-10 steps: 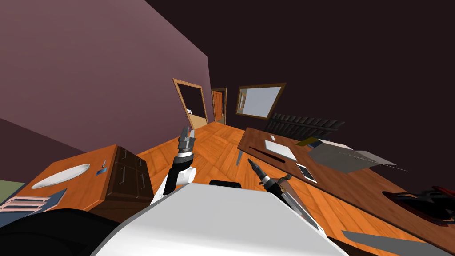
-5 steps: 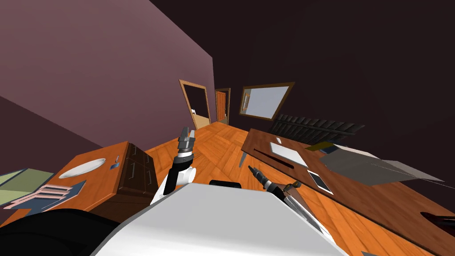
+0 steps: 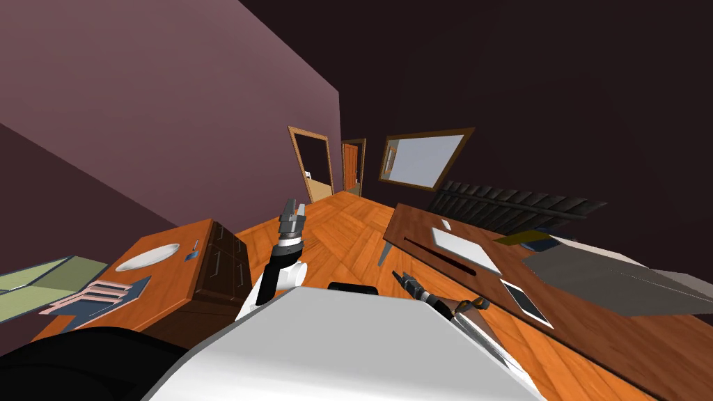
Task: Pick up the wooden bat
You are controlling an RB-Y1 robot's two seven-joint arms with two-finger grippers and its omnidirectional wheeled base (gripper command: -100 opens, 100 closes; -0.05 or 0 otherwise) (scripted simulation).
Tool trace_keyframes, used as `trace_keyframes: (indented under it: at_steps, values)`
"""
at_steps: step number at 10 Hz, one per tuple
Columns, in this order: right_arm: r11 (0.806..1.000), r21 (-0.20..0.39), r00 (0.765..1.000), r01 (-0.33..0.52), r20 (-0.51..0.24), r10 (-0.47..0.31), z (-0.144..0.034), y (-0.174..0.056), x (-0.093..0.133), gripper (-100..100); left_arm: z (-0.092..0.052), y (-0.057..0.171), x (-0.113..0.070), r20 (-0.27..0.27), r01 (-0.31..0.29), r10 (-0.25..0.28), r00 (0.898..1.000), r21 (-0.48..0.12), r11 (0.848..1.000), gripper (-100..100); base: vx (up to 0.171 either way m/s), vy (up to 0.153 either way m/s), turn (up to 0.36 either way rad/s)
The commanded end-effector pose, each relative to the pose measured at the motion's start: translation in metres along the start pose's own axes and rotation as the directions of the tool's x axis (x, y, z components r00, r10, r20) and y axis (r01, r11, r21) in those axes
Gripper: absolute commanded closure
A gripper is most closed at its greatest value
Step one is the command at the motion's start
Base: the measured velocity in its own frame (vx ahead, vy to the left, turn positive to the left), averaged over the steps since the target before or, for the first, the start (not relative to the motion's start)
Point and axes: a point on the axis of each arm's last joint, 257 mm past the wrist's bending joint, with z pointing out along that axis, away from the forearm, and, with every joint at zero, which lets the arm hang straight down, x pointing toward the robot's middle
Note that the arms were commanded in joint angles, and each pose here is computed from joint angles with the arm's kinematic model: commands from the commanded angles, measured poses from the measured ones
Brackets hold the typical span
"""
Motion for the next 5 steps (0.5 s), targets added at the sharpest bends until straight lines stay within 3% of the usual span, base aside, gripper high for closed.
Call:
trace_keyframes:
  at_steps: [1, 3, 4, 5]
  values:
    - [0.995, 0.046, 0.994, 0.085, -0.078, -0.081, -0.009, -0.028, 0.018, -100, 0.000, 0.000, 0.000, 0.000, 0.000, 0.000, 1.000, 0.000, 1.000, 0, 0.090, 0.043, 0.087]
    - [0.995, 0.057, 0.993, 0.084, -0.084, -0.079, -0.011, -0.033, 0.021, -100, 0.000, 0.000, 0.000, 0.000, 0.000, 0.000, 1.000, 0.000, 1.000, 0, 0.042, 0.033, 0.029]
    - [0.984, 0.075, 0.978, 0.160, -0.144, -0.149, -0.019, -0.050, 0.033, -100, 0.000, 0.000, 0.000, 0.000, 0.000, 0.000, 1.000, 0.000, 1.000, 0, 0.052, 0.020, 0.090]
    - [0.983, 0.090, 0.977, 0.160, -0.155, -0.145, -0.023, -0.057, 0.038, -100, 0.000, 0.000, 0.000, 0.000, 0.000, 0.000, 1.000, 0.000, 1.000, 0, 0.059, 0.015, 0.067]
